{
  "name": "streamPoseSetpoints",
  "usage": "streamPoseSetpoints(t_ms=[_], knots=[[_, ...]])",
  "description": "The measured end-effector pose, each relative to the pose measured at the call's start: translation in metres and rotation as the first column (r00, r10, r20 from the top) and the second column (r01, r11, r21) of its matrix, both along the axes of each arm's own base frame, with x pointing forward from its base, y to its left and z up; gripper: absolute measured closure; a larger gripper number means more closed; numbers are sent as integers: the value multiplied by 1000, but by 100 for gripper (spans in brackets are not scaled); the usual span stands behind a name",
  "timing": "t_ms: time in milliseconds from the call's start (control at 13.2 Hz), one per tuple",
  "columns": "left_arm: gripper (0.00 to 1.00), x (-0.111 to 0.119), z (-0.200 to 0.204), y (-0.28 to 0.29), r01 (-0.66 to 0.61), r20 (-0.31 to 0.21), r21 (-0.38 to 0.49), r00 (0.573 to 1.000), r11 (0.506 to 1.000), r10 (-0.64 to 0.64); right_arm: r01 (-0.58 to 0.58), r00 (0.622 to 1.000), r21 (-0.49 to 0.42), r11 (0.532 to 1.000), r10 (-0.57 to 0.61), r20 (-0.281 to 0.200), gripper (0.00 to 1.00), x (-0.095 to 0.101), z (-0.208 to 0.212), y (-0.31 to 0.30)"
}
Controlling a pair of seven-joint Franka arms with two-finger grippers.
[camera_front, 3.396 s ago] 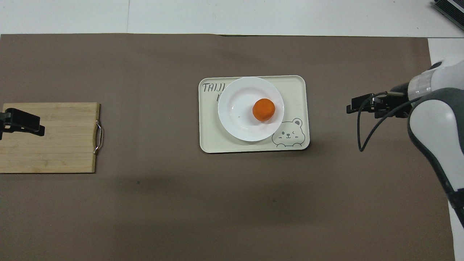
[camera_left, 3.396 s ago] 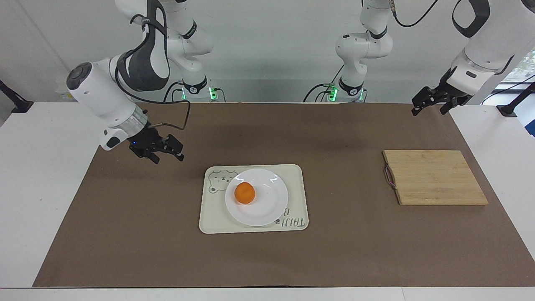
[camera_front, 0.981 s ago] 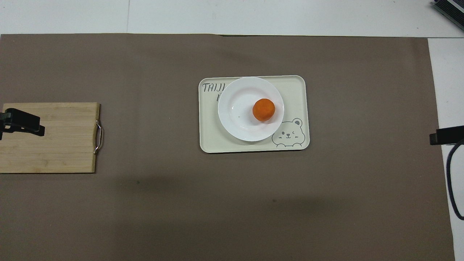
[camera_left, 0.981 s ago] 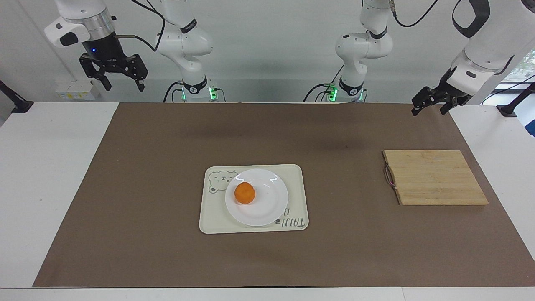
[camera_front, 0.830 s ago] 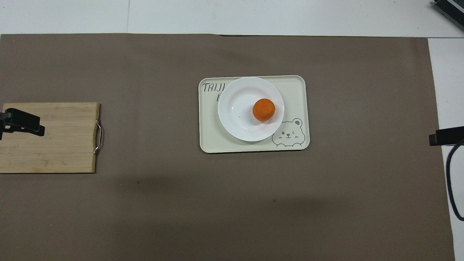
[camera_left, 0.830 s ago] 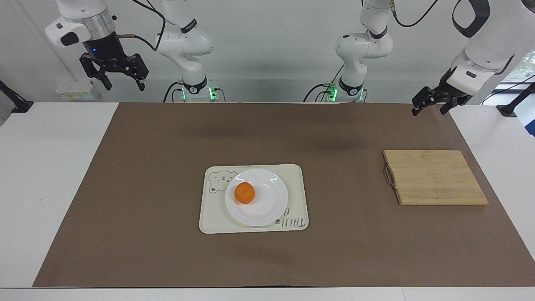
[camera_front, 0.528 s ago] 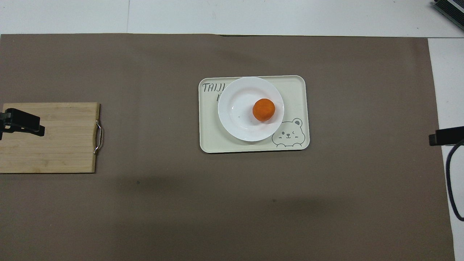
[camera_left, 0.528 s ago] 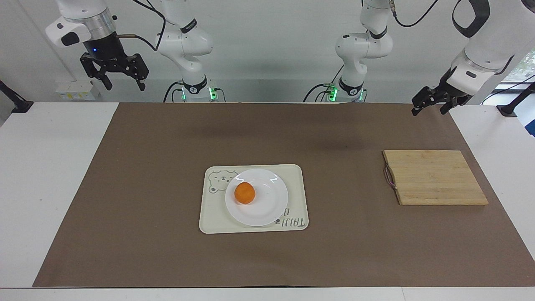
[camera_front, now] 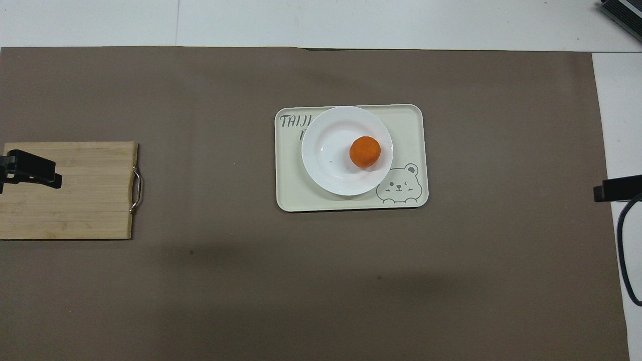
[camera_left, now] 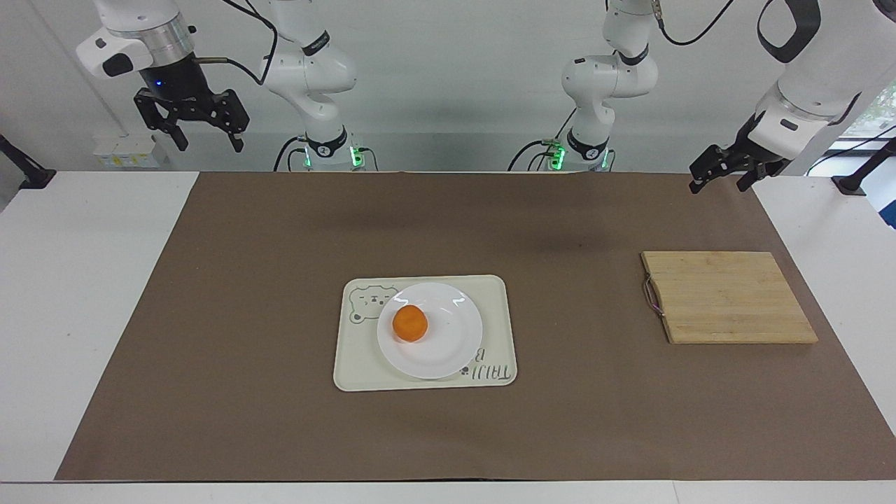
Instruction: Place orange and plate with both arms
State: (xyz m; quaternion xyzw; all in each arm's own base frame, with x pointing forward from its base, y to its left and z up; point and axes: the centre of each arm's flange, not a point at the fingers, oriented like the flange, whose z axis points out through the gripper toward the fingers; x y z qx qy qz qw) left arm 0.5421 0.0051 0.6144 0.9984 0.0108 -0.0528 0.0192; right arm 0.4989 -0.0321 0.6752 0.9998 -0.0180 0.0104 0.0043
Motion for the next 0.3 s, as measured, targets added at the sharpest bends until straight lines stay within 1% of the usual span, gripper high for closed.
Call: streamPoseSetpoints(t_ms=[302], knots=[[0, 0, 0, 0, 0, 0, 0, 1000, 1000, 0, -1, 1000, 0, 1000, 1, 0, 0, 0, 0, 1]])
